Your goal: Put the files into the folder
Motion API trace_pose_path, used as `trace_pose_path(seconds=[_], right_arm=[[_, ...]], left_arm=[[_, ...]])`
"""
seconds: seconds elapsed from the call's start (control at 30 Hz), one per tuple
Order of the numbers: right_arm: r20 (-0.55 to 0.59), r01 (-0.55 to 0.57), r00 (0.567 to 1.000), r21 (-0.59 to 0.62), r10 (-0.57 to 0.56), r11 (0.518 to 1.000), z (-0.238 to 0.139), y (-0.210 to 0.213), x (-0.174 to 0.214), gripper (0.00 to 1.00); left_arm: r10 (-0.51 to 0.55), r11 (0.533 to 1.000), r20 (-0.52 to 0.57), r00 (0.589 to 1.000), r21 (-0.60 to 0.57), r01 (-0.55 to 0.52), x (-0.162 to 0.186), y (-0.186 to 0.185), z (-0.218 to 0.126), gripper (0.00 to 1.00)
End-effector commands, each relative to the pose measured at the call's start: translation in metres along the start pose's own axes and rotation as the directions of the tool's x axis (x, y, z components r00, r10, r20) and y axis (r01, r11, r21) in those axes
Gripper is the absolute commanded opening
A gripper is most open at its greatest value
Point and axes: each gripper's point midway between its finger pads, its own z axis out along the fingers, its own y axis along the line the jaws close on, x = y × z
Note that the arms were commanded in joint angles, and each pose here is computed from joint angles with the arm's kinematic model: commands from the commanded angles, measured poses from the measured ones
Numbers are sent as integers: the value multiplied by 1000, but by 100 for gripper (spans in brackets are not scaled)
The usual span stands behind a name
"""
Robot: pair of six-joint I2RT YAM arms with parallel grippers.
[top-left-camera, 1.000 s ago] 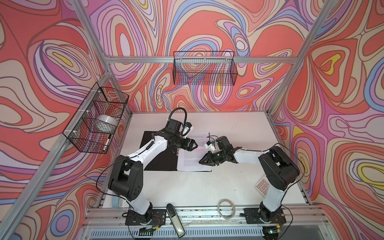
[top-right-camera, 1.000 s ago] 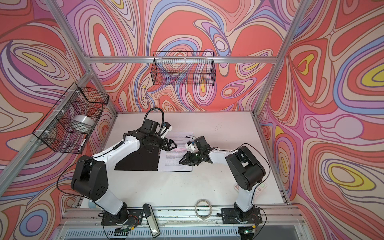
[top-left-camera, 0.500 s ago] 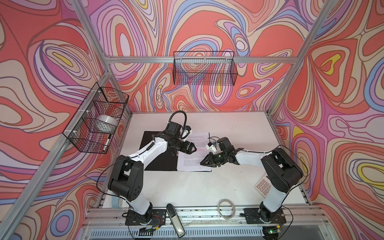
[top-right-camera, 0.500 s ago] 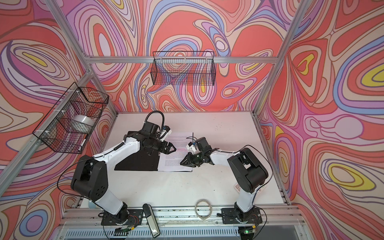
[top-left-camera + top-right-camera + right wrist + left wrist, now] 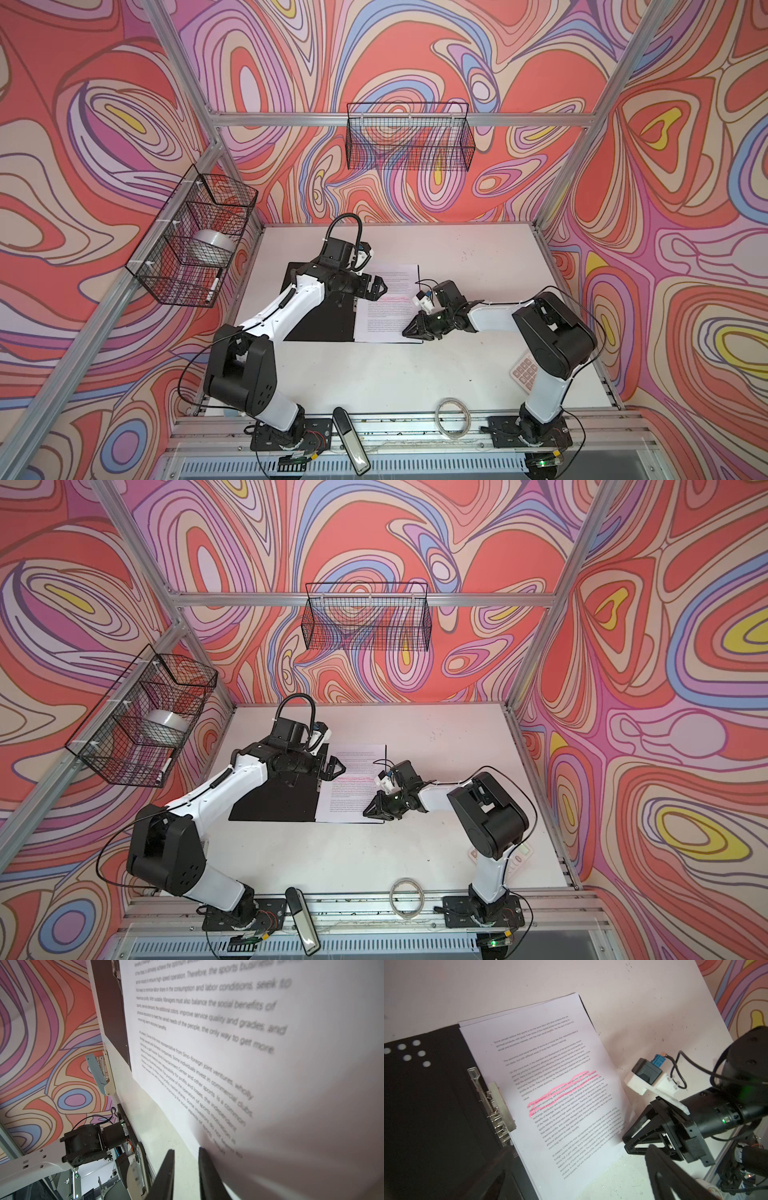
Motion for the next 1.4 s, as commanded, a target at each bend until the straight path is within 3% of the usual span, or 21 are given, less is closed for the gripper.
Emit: trace_pose_path(seconds=[0.0, 0.2, 0.37, 0.53, 0.73, 0.9, 1.1, 1.37], right_arm=[[-2, -3, 1000, 20, 3, 1000, 6, -12, 3, 22], [-12, -12, 1000, 40, 13, 999, 9, -20, 5, 22], [-1, 2, 1000, 31, -2, 1000, 5, -12, 1, 25], [56, 68, 996, 15, -68, 998, -15, 26, -19, 34], [165, 123, 976, 132, -144, 984, -57, 65, -49, 38], [289, 19, 952, 263, -98, 965, -93, 53, -73, 40], [404, -147, 914, 222, 47, 964, -115, 7, -87, 41], [417, -200, 903, 191, 105, 961, -115, -19, -88, 42]], left_arm=[[-126, 988, 46, 991, -81, 130, -12, 24, -14, 100], [-359, 923, 89, 929, -117, 367, -12, 73, -14, 100], [-400, 907, 88, 912, -105, 408, -4, 84, -4, 100], [-429, 899, 81, 900, -62, 434, 6, 85, 10, 100], [-466, 882, 52, 883, -53, 469, 18, 93, 32, 100], [-528, 849, 17, 849, -8, 528, 31, 92, 51, 100], [-567, 823, -5, 824, 46, 567, 45, 89, 65, 100], [-554, 821, -44, 831, 139, 554, 41, 78, 76, 100]])
